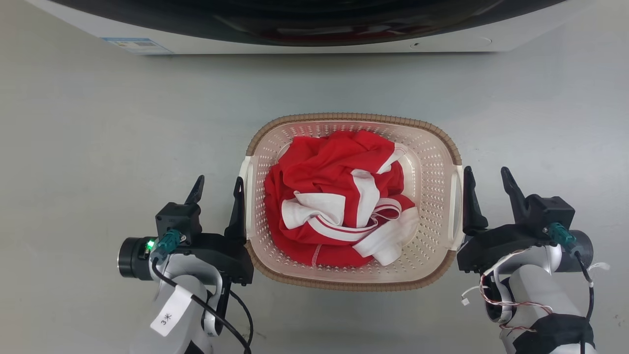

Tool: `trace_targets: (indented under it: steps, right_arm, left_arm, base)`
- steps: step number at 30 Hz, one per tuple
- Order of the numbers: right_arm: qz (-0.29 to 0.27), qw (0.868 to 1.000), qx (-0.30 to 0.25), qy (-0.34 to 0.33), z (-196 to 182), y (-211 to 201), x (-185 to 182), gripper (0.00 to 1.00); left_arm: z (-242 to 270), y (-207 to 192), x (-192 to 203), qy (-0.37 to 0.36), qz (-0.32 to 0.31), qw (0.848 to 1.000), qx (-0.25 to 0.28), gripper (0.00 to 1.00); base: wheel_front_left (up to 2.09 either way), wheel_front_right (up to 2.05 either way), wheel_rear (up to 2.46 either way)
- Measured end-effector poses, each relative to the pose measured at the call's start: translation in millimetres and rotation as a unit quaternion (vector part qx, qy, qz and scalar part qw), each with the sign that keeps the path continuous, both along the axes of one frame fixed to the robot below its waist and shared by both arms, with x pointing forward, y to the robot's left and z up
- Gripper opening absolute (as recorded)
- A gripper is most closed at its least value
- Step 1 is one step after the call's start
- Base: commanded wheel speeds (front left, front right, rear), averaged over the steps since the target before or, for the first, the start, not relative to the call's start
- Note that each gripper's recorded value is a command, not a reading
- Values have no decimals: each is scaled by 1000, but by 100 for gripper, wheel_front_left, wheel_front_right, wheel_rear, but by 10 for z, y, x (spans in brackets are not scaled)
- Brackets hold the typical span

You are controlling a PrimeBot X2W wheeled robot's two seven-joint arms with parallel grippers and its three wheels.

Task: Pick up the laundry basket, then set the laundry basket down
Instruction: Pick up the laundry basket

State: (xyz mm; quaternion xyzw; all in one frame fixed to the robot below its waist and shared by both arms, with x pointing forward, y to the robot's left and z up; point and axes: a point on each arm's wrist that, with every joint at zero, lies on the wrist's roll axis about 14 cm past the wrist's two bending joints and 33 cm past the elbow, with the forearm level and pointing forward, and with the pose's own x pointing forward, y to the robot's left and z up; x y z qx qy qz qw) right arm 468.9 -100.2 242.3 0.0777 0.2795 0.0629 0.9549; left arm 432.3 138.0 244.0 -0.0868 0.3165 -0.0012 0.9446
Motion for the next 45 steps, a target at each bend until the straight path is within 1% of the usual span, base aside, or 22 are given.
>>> trace_targets:
  steps: [15, 21, 30, 45]
  right_arm:
    - [3, 998, -11, 61, -434, -29, -159, 100]
    - [9, 997, -7, 73, -588, 14, -126, 100]
    - [20, 994, -6, 103, -815, 70, -202, 100]
    - [32, 991, -4, 128, -1033, 126, -234, 100]
  left_arm:
    - [-409, -134, -138, 65, -29, 997, -6, 100]
    - [-590, -174, -172, 90, -41, 995, -8, 100]
    - [-812, -111, -332, 135, -26, 990, -11, 100]
    - [-955, -175, -244, 148, -36, 988, -24, 100]
  base:
    - [0, 0, 0]
    - [0, 0, 0]
    - [0, 0, 0]
    - [0, 0, 0]
